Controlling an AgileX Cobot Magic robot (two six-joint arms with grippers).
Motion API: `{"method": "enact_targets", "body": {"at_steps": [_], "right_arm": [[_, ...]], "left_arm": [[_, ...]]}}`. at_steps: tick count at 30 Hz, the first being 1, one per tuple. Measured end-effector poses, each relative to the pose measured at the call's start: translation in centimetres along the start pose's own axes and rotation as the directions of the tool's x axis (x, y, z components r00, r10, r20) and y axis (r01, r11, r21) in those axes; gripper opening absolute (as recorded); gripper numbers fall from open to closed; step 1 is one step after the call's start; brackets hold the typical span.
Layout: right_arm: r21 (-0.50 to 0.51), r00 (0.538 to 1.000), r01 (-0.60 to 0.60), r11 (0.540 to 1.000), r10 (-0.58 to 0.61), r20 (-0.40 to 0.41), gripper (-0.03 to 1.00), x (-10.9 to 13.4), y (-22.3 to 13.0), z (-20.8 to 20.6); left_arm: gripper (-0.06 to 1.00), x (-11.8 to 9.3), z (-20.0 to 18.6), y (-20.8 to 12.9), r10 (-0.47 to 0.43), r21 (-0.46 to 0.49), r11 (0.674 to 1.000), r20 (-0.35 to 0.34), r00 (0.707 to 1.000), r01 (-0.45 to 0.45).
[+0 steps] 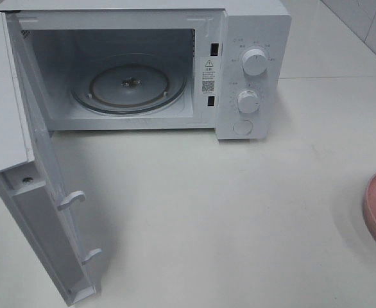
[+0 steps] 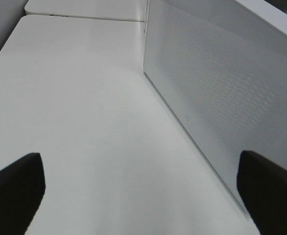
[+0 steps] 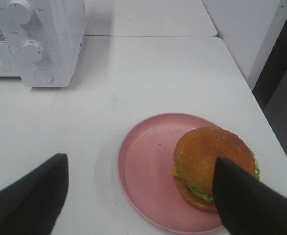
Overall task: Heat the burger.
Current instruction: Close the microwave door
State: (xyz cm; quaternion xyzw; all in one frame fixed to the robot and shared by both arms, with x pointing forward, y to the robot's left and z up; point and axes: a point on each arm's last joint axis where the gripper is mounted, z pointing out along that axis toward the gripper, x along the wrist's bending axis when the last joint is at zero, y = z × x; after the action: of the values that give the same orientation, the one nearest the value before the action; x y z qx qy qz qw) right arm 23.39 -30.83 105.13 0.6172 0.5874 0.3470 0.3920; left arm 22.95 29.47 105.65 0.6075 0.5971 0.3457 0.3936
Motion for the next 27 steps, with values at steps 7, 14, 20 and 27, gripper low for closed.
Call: {"method": "enact_targets", "body": {"at_steps": [7,14,20,27], "right_arm": [[0.0,1.0,-0.002,1.0,0.002,-0.002,0.76,0.02,0.0,0.0],[0.0,1.0,-0.002,1.0,0.002,-0.002,0.76,0.02,0.0,0.0],[0.0,1.0,-0.002,1.0,0.002,-0.002,0.76,0.02,0.0,0.0],[0.0,1.0,-0.002,1.0,0.002,-0.002,0.76,0.02,0.0,0.0]], "left_arm": [[0.99,0.0,0.0,0.0,0.0,0.0,1.0,0.0,1.0,0.0],[0.99,0.0,0.0,0.0,0.0,0.0,1.0,0.0,1.0,0.0],[0.99,0.0,0.0,0.0,0.0,0.0,1.0,0.0,1.0,0.0],[0.99,0.0,0.0,0.0,0.0,0.0,1.0,0.0,1.0,0.0]]}}
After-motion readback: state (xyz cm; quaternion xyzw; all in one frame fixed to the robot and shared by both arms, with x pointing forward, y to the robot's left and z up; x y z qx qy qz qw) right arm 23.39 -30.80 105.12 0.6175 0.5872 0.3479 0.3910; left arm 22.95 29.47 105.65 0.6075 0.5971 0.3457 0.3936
